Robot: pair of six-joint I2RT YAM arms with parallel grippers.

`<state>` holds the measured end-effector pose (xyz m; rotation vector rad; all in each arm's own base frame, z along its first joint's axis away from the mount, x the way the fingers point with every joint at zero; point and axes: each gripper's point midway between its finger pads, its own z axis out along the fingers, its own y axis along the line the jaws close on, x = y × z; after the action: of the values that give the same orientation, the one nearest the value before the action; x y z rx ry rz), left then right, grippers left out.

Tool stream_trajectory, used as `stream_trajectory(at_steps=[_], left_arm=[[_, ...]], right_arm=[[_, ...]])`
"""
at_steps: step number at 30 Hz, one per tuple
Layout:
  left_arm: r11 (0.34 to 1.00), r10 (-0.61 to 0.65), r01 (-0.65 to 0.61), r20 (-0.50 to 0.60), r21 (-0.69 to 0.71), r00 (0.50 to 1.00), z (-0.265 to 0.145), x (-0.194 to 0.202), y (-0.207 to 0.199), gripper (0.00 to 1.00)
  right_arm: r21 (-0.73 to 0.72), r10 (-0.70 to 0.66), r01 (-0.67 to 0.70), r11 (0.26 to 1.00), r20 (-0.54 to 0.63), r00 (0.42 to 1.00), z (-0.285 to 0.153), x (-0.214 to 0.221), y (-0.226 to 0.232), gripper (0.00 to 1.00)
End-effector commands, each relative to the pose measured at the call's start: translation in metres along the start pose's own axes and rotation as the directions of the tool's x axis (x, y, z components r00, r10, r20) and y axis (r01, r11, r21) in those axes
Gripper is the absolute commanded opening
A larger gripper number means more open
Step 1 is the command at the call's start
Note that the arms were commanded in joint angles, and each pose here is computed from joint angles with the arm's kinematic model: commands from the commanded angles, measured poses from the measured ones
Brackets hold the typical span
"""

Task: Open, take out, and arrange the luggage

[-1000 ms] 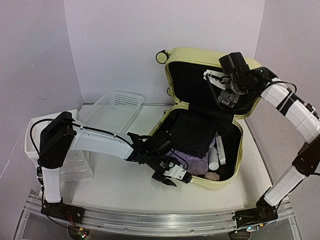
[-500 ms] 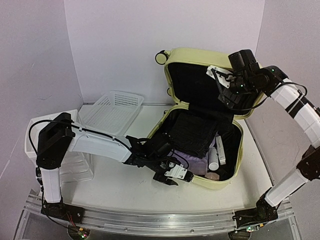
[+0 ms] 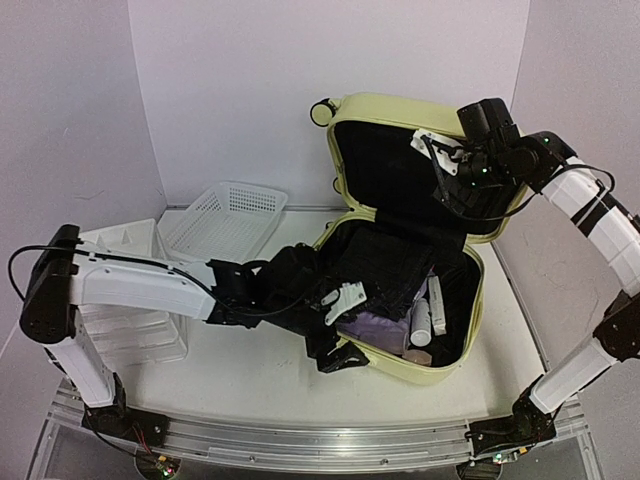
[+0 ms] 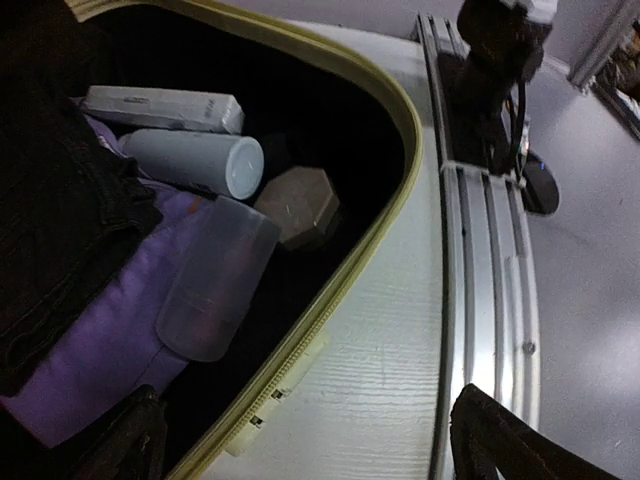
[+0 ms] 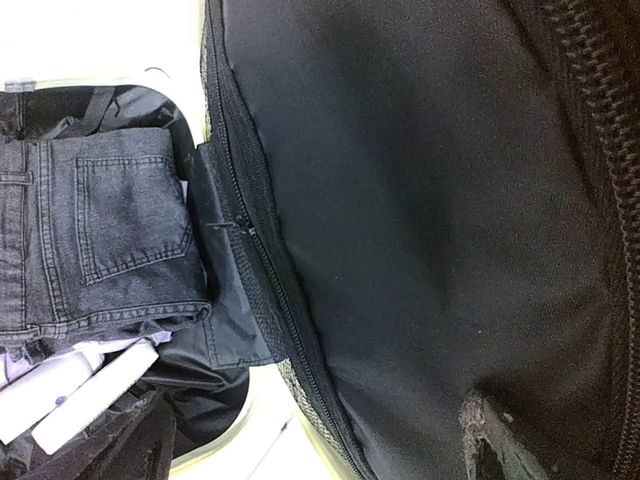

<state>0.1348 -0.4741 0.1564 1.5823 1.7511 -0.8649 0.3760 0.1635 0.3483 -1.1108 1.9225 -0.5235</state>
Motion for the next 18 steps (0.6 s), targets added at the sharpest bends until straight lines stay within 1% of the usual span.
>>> stream_trajectory(at_steps=[1,3,5,7,8,9,10,11,12,14,16,18], left_arm=[[0.883,-0.431,0.45,0.149,-0.134,0.89,-0.048,-0.029,0.018,0.99],[0.797,-0.551,0.582,0.2,-0.16,0.81,-0.062,-0.027,0.025,0.99],[0.689,-0.671,0.712,0.251,-0.14,0.698,-0.072,-0.028,0.03,1.0],[0.536,-0.768,0.831,0.324,-0.145,0.552,-0.081,-0.026,0.042,1.0],[0.43,-0.814,0.886,0.351,-0.173,0.463,-0.085,-0.016,0.05,0.99],[0.303,-0.86,0.934,0.368,-0.189,0.354,-0.086,-0.004,0.056,0.99],[0.205,-0.894,0.959,0.362,-0.194,0.265,-0.084,0.006,0.057,0.98],[0.119,-0.915,0.972,0.357,-0.203,0.187,-0.082,0.012,0.059,0.93],[0.042,-0.927,0.972,0.355,-0.229,0.124,-0.078,0.02,0.059,0.92],[-0.049,-0.934,0.966,0.353,-0.252,0.045,-0.069,0.029,0.058,0.92],[-0.176,-0.918,0.953,0.391,-0.245,-0.069,-0.061,0.043,0.061,0.9],[-0.245,-0.898,0.938,0.421,-0.244,-0.125,-0.052,0.05,0.067,0.88]], right_arm=[[0.03,0.055,-0.057,0.998,0.051,0.997,-0.004,-0.011,-0.012,0.98],[0.021,0.057,-0.058,0.998,0.057,0.997,-0.005,-0.01,-0.01,0.98],[0.014,0.063,-0.064,0.998,0.063,0.996,-0.005,-0.01,-0.008,0.98],[0.008,0.065,-0.066,0.998,0.072,0.995,-0.007,-0.011,-0.007,0.98],[0.005,0.065,-0.065,0.998,0.073,0.995,-0.007,-0.011,-0.006,0.98],[0.006,0.063,-0.064,0.998,0.071,0.995,-0.007,-0.01,-0.006,0.98],[0.007,0.062,-0.062,0.998,0.069,0.996,-0.007,-0.009,-0.006,0.98],[0.004,0.059,-0.059,0.998,0.067,0.996,-0.006,-0.008,-0.004,0.98],[0.002,0.058,-0.058,0.998,0.065,0.996,-0.005,-0.008,-0.003,0.98],[-0.005,0.061,-0.061,0.998,0.068,0.996,-0.005,-0.007,-0.001,0.98],[-0.011,0.068,-0.068,0.998,0.073,0.995,-0.007,-0.005,0.001,0.98],[-0.014,0.073,-0.072,0.997,0.077,0.994,-0.009,-0.004,0.002,0.98]])
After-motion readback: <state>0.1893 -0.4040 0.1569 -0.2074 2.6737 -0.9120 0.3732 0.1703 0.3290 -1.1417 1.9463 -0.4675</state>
